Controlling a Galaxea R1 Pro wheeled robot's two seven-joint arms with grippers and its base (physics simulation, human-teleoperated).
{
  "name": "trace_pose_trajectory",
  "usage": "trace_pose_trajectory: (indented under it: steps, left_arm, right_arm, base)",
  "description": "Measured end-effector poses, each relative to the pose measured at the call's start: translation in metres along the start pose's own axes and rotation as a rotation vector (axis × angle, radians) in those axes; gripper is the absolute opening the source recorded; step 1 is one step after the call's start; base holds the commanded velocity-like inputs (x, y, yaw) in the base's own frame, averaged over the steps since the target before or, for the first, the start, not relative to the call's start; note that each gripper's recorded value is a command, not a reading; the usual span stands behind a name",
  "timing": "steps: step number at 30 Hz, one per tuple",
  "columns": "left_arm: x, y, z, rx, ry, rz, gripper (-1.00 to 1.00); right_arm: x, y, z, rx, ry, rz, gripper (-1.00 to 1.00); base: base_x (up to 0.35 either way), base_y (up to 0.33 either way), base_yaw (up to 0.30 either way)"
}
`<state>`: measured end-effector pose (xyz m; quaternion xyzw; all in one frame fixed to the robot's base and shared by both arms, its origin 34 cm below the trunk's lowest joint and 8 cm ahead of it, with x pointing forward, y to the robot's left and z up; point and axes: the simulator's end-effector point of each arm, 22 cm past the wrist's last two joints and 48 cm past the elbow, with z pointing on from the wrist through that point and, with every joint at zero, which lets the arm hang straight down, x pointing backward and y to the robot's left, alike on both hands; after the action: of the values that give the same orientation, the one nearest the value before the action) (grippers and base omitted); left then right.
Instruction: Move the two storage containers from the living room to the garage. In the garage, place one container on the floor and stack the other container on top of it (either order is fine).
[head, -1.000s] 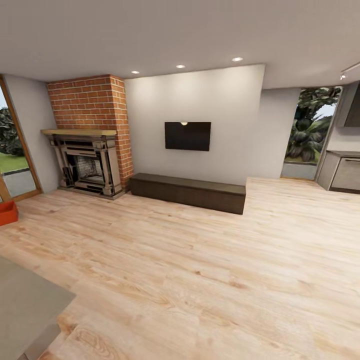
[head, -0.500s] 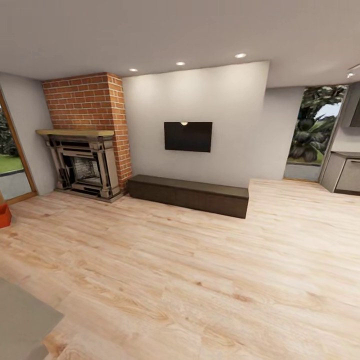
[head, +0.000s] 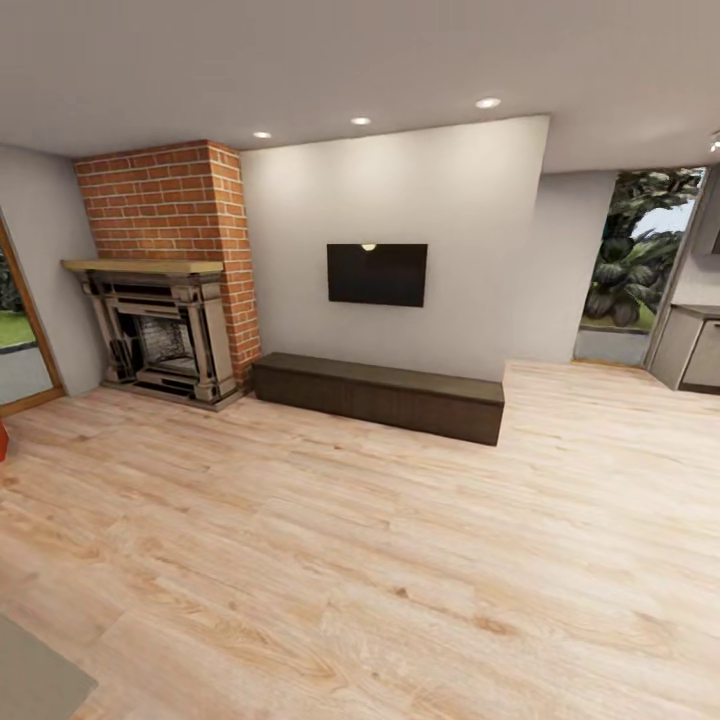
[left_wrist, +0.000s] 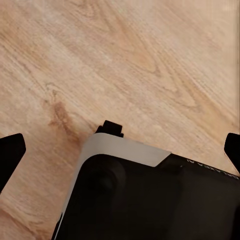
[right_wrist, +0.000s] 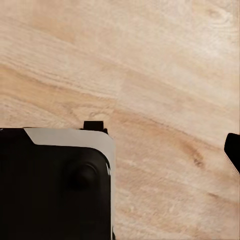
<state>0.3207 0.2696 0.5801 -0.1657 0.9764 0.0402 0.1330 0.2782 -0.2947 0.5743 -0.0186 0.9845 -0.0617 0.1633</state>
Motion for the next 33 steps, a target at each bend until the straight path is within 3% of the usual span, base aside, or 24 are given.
trace_pose_trajectory:
  steps: [8, 33]
  left_arm:
    - [-0.0001, 0.0002, 0.0, 0.0, -0.001, 0.0, 1.0]
    - [-0.0006, 0.0002, 0.0, 0.0, -0.003, -0.001, 1.0]
  right_arm:
    - [0.0001, -0.0006, 0.0, 0.001, 0.0, 0.008, 1.0]
    - [0.0002, -0.0012, 0.0001, 0.002, 0.001, 0.012, 1.0]
  base:
    - [0.326, 0.0, 0.057]
    - [0.326, 0.0, 0.262]
